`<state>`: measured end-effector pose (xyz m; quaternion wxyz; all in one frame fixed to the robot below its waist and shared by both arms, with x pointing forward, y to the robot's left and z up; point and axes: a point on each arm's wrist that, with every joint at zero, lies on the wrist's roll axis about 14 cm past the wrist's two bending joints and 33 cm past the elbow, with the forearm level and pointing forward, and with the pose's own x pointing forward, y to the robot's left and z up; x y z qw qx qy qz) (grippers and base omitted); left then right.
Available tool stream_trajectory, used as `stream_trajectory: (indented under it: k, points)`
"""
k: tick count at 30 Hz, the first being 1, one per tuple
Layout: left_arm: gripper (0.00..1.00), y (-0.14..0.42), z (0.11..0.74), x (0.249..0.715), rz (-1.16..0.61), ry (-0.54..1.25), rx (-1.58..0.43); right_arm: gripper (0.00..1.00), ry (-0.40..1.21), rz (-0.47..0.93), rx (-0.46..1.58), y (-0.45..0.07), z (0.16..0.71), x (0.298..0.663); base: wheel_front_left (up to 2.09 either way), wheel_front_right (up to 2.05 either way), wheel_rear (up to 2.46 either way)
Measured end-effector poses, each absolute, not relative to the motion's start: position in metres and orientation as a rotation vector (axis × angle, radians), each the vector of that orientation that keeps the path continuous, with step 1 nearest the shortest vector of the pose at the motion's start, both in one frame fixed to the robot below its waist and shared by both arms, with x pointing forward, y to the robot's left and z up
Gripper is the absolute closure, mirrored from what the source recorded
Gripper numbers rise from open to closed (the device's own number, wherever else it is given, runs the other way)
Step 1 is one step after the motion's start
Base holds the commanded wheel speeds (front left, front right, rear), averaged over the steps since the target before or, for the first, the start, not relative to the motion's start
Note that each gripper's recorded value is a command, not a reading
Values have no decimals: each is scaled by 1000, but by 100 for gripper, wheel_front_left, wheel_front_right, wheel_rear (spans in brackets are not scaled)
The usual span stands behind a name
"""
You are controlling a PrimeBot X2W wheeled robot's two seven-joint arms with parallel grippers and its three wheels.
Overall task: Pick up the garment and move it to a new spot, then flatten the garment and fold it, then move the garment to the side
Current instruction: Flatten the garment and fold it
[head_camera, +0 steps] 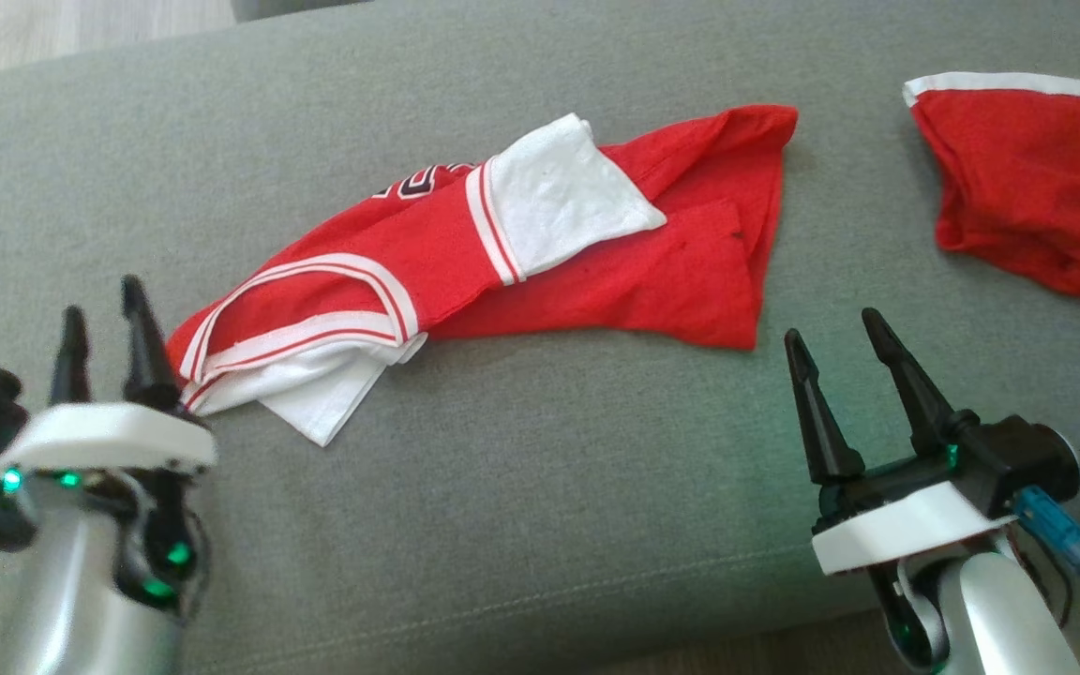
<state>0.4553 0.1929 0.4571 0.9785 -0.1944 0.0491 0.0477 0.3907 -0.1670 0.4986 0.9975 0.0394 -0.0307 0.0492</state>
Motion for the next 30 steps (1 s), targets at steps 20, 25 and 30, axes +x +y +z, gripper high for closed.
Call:
stream_trajectory:
  k: [20,25,30]
  points:
    - [0,106,368,401,-7,439,-412,0,-54,88,80,-171,492,410,0,0,0]
    - [0,100,364,409,-20,471,-413,0,-47,72,76,-177,490,409,0,0,0]
    - [0,95,364,408,-30,500,-426,0,-53,58,73,-182,492,408,0,0,0]
